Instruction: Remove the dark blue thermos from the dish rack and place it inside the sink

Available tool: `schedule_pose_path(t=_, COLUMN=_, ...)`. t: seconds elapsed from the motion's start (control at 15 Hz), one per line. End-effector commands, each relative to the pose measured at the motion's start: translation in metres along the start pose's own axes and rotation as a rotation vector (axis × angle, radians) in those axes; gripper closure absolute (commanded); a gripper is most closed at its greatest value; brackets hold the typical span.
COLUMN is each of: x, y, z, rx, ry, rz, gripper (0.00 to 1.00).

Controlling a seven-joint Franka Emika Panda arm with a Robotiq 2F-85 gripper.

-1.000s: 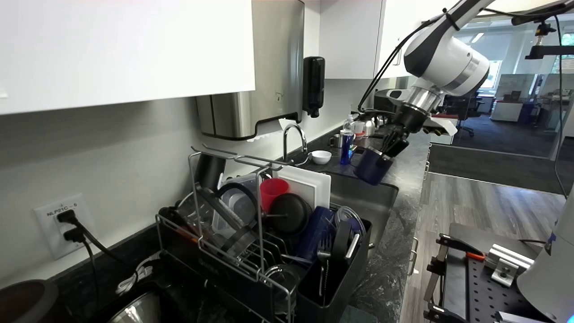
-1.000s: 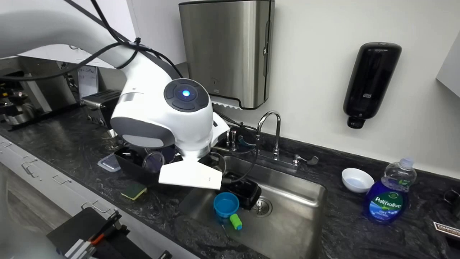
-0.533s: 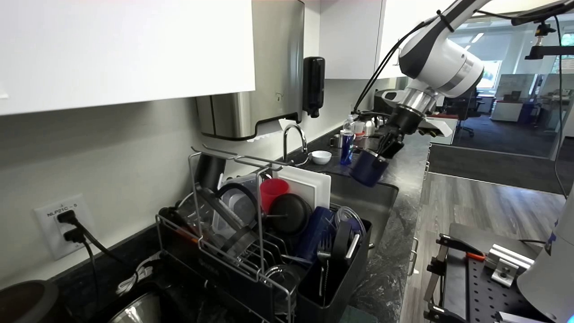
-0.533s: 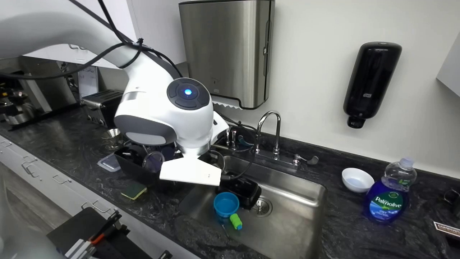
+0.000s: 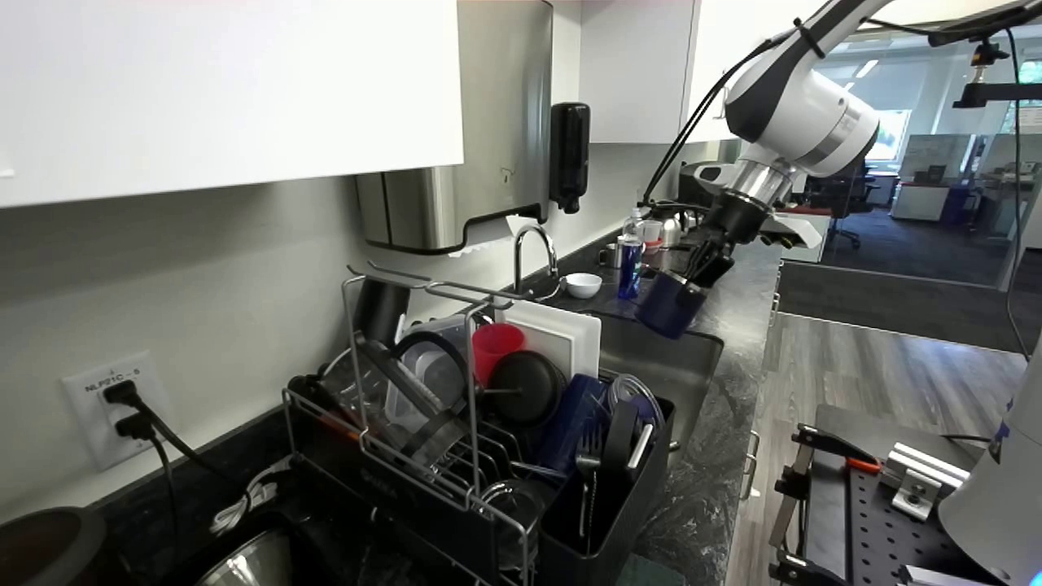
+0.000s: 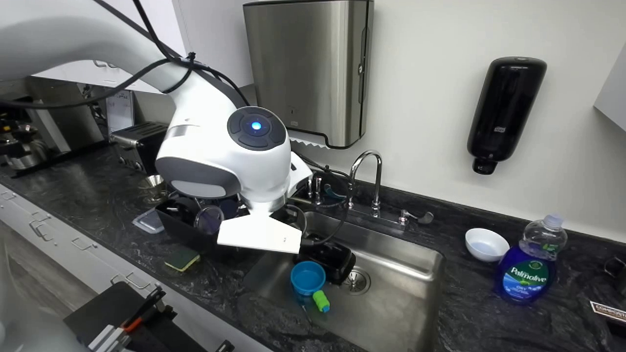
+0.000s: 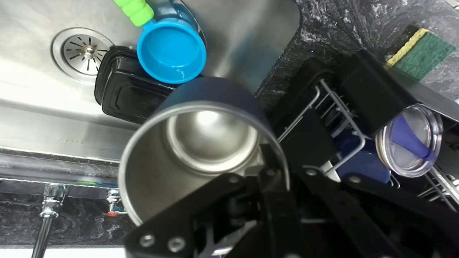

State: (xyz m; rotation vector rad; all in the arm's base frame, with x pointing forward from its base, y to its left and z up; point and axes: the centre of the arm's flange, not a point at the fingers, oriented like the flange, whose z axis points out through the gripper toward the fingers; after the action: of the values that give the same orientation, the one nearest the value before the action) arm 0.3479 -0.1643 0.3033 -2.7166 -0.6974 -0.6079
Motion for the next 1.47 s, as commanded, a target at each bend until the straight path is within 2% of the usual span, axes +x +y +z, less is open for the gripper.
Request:
schedule_pose_path(t=0.0, x=0.0, y=0.003, z=0.004, rx=-0.007, ry=-0.006, rz=0.003, gripper=0.98)
schedule_pose_path(t=0.33, x=-0.002, y=0.036, z=0.014, rx=-0.082, ry=-0.011, rz=0.043, gripper=0.98)
schedule_pose_path(t=0.67, x=-0.004, y=0.09, z=0.022, rx=-0.197, ry=-0.024, rz=0.125, gripper=0.98)
schedule_pose_path(t=0.93, x=0.002, y=0.136, z=0.038, rx=-0.273, ry=-0.067, rz=0.199, gripper=0.98)
schedule_pose_path(t=1.4, x=0.004, y=0.189, z=0.087, rx=-0.335, ry=-0.169, rz=0.244, gripper=0.98)
